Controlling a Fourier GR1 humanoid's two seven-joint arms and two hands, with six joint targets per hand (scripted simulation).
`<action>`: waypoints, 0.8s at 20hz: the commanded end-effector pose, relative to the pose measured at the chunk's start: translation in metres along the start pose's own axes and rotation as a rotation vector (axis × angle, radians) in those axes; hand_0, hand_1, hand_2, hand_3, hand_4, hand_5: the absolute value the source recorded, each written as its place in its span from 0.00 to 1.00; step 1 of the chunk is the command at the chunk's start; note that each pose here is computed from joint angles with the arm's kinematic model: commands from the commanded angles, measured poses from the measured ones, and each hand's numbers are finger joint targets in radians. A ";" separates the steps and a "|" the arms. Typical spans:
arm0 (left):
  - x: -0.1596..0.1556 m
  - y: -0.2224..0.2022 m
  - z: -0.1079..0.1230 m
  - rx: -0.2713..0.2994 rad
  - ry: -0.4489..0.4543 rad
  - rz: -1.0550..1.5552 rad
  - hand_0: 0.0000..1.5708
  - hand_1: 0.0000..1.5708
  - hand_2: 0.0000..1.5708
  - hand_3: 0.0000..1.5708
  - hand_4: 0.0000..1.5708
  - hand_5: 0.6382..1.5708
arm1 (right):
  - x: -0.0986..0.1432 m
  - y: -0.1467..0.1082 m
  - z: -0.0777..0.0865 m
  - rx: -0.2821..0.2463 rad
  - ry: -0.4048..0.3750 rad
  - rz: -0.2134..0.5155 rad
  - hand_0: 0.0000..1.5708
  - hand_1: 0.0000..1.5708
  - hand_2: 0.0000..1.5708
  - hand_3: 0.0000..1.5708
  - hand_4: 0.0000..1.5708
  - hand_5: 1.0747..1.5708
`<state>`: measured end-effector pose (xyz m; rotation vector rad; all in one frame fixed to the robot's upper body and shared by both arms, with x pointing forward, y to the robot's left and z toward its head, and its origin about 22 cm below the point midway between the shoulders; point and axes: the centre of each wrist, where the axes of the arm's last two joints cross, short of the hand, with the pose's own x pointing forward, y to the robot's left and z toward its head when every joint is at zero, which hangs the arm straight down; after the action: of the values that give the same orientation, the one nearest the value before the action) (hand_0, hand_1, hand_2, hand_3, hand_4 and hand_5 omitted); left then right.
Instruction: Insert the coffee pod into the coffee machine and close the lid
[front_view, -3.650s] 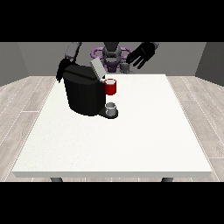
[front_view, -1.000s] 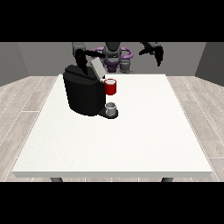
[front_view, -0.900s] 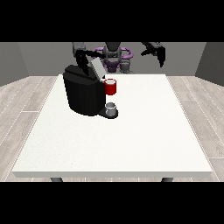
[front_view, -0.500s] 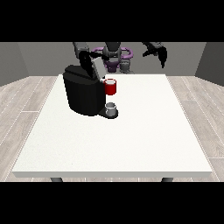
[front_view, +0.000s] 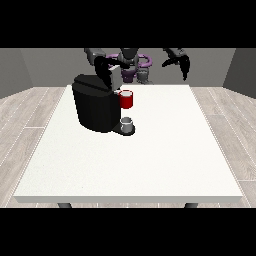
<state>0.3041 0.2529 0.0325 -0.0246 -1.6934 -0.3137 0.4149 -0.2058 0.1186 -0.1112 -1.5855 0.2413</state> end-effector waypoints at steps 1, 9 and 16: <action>-0.005 0.014 0.004 0.023 0.009 -0.005 0.00 0.00 0.00 0.00 0.21 1.00 | 0.027 0.026 -0.002 0.139 -0.130 0.027 0.00 0.00 0.00 0.00 0.00 1.00; 0.003 -0.020 -0.011 -0.061 -0.042 -0.008 0.00 0.00 0.00 0.00 0.23 1.00 | 0.070 0.039 -0.008 0.085 -0.200 0.151 0.00 0.00 0.00 0.00 0.13 1.00; 0.026 -0.020 -0.029 -0.101 -0.141 -0.028 0.00 0.00 0.00 0.00 0.25 1.00 | 0.115 0.019 -0.009 0.006 -0.238 0.152 0.00 0.00 0.00 0.00 0.06 1.00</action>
<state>0.3180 0.2281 0.0462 -0.0921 -1.7769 -0.3975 0.4203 -0.2225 0.1864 -0.3639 -1.5773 0.2717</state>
